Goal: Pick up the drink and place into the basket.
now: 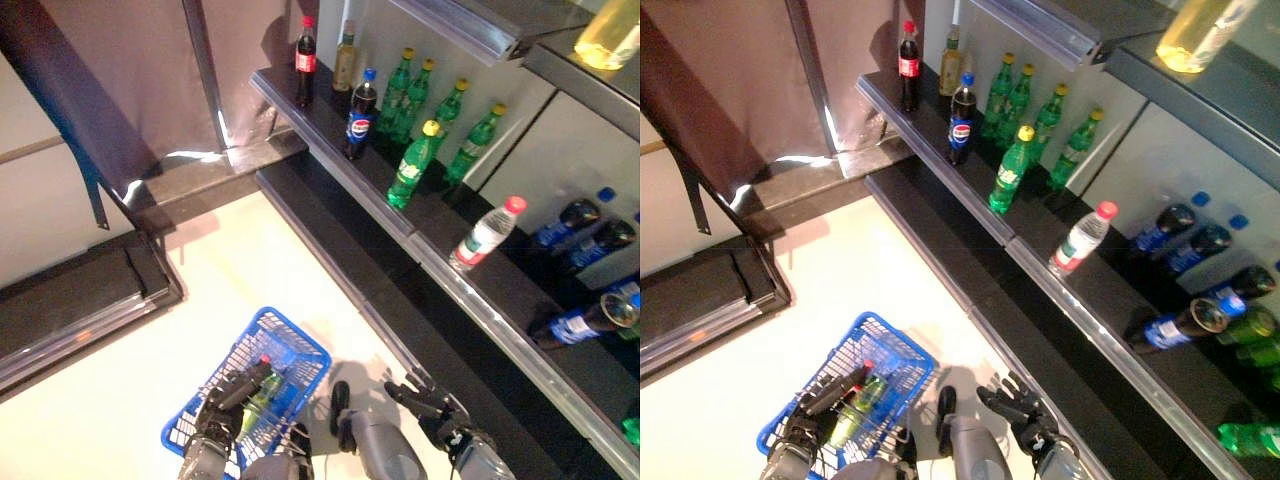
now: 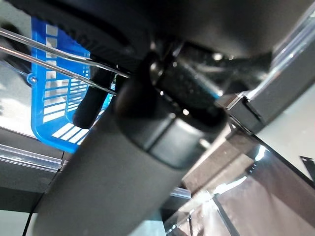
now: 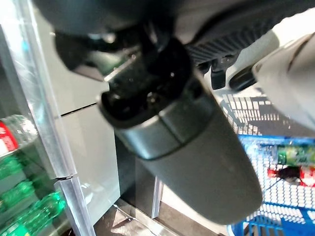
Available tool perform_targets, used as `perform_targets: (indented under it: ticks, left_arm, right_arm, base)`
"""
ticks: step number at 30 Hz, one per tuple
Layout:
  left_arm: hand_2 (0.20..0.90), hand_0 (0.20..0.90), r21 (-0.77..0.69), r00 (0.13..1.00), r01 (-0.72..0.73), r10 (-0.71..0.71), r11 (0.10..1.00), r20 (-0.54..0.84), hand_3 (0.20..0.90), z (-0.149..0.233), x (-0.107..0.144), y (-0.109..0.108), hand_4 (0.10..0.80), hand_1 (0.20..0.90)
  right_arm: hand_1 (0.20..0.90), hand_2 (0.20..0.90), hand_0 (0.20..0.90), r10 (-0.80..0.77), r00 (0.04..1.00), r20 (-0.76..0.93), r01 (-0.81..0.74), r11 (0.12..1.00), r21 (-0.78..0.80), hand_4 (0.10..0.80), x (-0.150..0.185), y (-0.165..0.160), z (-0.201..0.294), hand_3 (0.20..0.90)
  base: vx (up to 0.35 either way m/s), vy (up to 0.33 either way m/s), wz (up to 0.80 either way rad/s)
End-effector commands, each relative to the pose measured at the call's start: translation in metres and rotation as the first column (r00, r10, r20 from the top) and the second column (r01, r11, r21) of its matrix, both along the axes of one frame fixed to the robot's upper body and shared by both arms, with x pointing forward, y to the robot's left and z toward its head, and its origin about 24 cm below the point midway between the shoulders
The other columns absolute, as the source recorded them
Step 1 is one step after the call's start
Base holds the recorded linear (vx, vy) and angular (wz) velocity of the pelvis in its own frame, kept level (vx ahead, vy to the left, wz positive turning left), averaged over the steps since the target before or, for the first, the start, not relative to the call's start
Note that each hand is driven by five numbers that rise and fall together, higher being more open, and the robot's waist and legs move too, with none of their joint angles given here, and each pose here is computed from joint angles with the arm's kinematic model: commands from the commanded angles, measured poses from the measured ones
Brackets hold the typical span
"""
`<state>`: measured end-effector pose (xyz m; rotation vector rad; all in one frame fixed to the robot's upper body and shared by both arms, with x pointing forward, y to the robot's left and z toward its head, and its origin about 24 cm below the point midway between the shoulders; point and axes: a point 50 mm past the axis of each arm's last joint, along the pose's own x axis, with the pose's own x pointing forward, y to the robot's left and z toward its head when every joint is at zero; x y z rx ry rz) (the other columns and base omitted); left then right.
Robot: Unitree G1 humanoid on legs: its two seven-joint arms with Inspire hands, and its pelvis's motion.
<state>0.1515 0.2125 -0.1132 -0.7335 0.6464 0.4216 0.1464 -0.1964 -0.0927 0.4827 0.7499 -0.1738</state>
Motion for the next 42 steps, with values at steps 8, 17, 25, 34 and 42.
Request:
perform_targets:
  ticks: [8, 17, 25, 34, 42]
  left_arm:
    - [0.300, 0.300, 0.002, 0.941, 0.031, -0.030, 1.000, 0.337, 0.200, 0.038, 0.041, -0.012, 0.100, 0.300]
    - [0.300, 0.300, -0.079, 0.912, -0.132, 0.153, 0.988, 0.382, 0.200, 0.040, 0.033, 0.007, 0.100, 0.300]
    - [0.300, 0.300, -0.126, 0.879, -0.247, 0.277, 0.961, 0.388, 0.200, 0.037, 0.036, 0.014, 0.100, 0.300]
    - [0.300, 0.300, -0.068, 0.845, -0.286, 0.285, 0.956, 0.453, 0.200, 0.058, 0.038, 0.042, 0.100, 0.300]
    - [0.300, 0.300, -0.079, 0.830, -0.340, 0.339, 0.937, 0.443, 0.200, 0.057, 0.046, 0.045, 0.100, 0.300]
  right_arm:
    - [0.900, 0.900, 0.900, -0.005, 0.999, 0.048, 0.006, 1.000, -0.024, 0.800, 0.006, -0.019, 0.009, 0.900]
    - [0.900, 0.900, 0.900, 0.109, 0.993, 0.052, -0.107, 0.993, -0.048, 0.800, 0.014, -0.015, 0.008, 0.900]
    - [0.900, 0.900, 0.900, 0.169, 0.982, 0.079, -0.167, 0.986, -0.024, 0.800, 0.017, -0.006, 0.009, 0.900]
    - [0.900, 0.900, 0.900, 0.193, 0.970, 0.146, -0.197, 0.980, 0.016, 0.800, 0.013, 0.013, 0.014, 0.900]
    - [0.900, 0.900, 0.900, 0.300, 0.922, 0.245, -0.310, 0.951, 0.002, 0.800, 0.032, 0.038, 0.026, 0.900]
  base:
    - [0.441, -0.057, 0.18]
    - [0.274, 0.262, -0.73]
    - [0.177, 0.451, -1.08]
    - [-0.038, 0.340, -0.55]
    - [-0.148, -0.091, -0.54]
